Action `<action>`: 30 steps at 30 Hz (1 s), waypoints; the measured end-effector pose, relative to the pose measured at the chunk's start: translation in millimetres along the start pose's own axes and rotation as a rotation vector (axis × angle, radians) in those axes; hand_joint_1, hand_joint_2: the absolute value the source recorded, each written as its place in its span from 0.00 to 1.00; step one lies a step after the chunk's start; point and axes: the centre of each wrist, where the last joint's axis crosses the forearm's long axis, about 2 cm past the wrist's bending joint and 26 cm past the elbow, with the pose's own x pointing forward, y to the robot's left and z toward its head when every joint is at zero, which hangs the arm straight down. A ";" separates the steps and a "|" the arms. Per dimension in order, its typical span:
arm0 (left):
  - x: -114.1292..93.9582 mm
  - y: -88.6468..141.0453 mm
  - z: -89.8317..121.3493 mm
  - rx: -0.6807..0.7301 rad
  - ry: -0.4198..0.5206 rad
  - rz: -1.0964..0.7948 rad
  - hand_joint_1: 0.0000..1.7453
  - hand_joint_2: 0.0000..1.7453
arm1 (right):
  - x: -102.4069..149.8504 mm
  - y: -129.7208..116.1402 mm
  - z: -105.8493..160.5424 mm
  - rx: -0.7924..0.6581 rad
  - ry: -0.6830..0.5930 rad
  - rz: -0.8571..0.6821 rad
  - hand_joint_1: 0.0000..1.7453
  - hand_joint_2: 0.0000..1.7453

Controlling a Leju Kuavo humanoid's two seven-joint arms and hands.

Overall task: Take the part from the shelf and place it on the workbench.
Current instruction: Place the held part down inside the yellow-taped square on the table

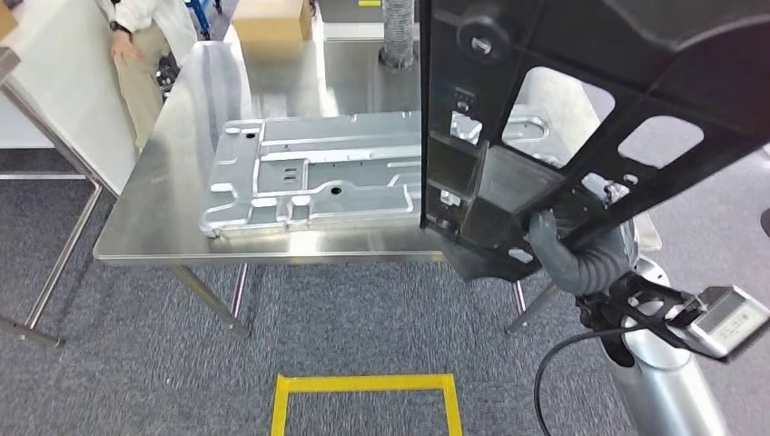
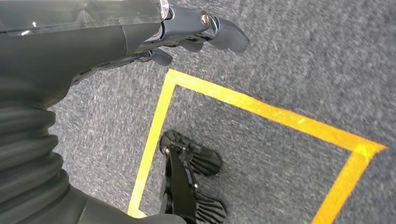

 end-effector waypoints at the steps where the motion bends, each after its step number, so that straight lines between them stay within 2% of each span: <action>1: 0.3 0.0 -0.1 0.000 -0.001 0.000 0.00 1.00 | 0.3 0.2 -0.2 0.000 -0.007 0.001 1.00 1.00; 13: -0.4 3.9 -0.7 0.005 -0.003 -0.011 0.00 1.00 | 5.5 10.1 1.2 -0.023 -0.071 -0.038 1.00 1.00; 19: 2.3 5.6 -2.0 0.003 -0.016 -0.017 0.00 1.00 | 7.9 7.0 0.3 -0.036 -0.085 -0.037 1.00 1.00; 30: 3.4 5.4 -2.3 0.006 -0.021 -0.018 0.00 1.00 | 10.6 8.8 3.6 -0.064 -0.071 -0.002 1.00 1.00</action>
